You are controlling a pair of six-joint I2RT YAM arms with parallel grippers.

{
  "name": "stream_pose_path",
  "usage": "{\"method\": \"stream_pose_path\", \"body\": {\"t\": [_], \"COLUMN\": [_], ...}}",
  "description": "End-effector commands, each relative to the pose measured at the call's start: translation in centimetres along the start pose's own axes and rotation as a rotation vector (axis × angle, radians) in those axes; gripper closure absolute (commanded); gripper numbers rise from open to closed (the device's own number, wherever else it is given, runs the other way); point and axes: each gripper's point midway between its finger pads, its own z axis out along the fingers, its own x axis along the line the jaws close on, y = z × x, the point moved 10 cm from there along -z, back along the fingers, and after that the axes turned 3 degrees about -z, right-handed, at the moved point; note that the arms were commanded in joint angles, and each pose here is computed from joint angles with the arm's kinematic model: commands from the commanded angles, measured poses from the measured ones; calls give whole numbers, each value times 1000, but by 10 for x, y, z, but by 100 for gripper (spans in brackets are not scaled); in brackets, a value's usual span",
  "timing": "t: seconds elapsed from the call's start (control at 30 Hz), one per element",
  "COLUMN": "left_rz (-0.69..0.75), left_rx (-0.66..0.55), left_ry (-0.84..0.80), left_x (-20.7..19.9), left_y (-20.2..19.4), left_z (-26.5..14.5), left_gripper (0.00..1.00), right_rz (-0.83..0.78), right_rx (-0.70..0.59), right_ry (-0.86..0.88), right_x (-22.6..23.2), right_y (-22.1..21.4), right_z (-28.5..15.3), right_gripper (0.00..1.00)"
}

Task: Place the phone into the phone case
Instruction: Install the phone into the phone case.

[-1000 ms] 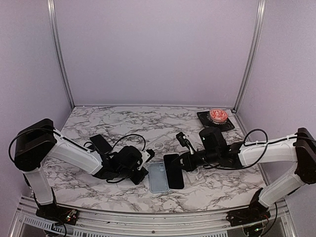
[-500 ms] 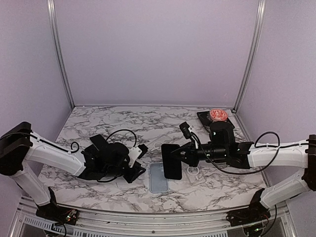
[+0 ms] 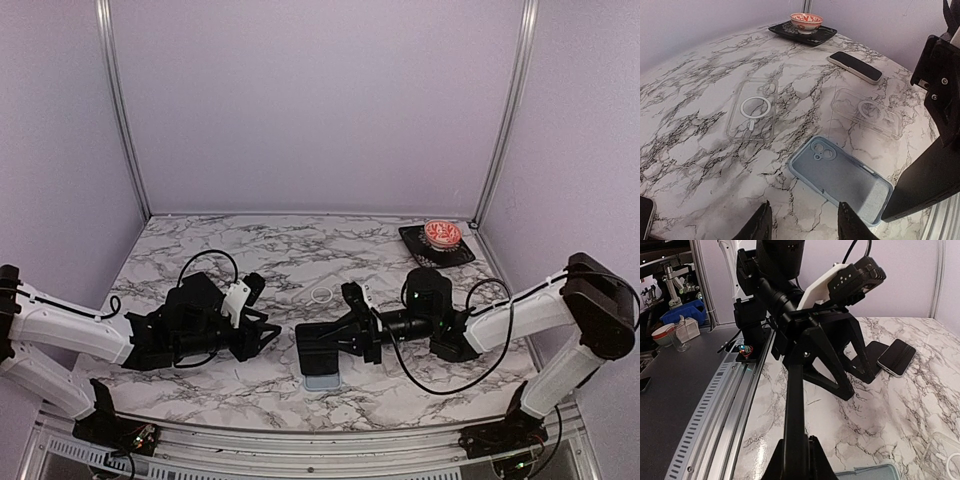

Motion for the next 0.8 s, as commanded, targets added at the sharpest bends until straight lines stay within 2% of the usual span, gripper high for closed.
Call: {"method": "stream_pose_path", "body": {"t": [0.0,0.17,0.37,0.77], "left_rz": [-32,-36,-39,-45], "left_rx": [-42,-26,-22,-20], "left_ry": [-4,-2,8,13], "left_x": [1,2,3,4], "left_y": [7,5,5,8], "left_z": [-2,3,7,11], "left_gripper": [56,56,57,58], "right_rz": [-102,-65,-53,-12], "right_rx": [-93,-143,-73,-92], "right_ry": [40,68,28,87], "right_x": [3,-9,-13,-6], "right_y": [4,-5,-27,-39], "right_z": [-3,-10,-7,-1], "right_gripper": [100,100,100,100]}}
